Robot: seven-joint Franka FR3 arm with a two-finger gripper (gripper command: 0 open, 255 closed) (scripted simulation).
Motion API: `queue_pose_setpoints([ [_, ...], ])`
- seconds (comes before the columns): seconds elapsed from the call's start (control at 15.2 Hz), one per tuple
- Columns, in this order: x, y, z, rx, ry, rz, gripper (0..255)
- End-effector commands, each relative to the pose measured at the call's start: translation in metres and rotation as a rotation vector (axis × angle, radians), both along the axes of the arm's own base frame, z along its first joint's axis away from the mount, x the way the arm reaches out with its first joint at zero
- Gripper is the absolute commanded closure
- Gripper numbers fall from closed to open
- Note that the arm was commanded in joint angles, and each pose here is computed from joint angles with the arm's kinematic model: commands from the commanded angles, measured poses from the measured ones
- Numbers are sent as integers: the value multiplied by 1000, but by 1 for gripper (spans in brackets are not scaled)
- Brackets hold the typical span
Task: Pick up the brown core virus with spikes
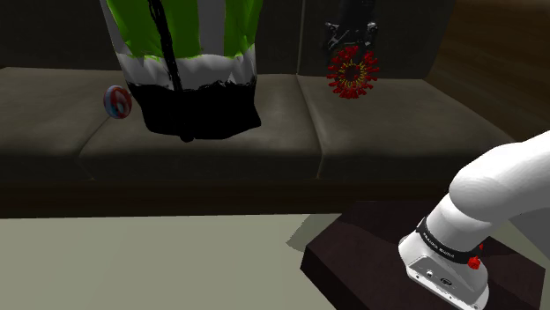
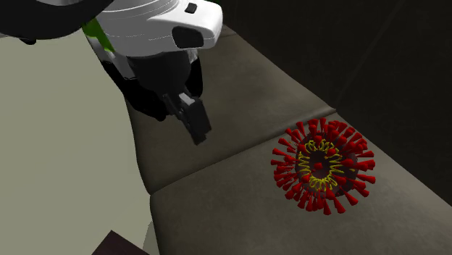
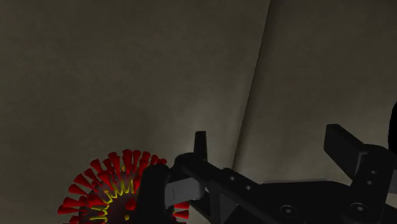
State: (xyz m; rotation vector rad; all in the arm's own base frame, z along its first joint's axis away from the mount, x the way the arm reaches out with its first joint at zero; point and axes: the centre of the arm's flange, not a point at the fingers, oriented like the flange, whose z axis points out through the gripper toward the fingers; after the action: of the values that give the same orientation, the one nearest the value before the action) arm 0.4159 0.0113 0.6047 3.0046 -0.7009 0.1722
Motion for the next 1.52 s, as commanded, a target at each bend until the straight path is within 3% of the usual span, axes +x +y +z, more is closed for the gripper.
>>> queue_pose_setpoints([
  [0.0, 24, -6, -9, -42, 7, -125, 0],
  [0.46, 103, -48, -34, -187, 39, -533, 0],
  [0.92, 158, -120, -53, -333, 70, -942, 0],
  [1.45, 159, -122, -93, -335, 70, -948, 0],
])
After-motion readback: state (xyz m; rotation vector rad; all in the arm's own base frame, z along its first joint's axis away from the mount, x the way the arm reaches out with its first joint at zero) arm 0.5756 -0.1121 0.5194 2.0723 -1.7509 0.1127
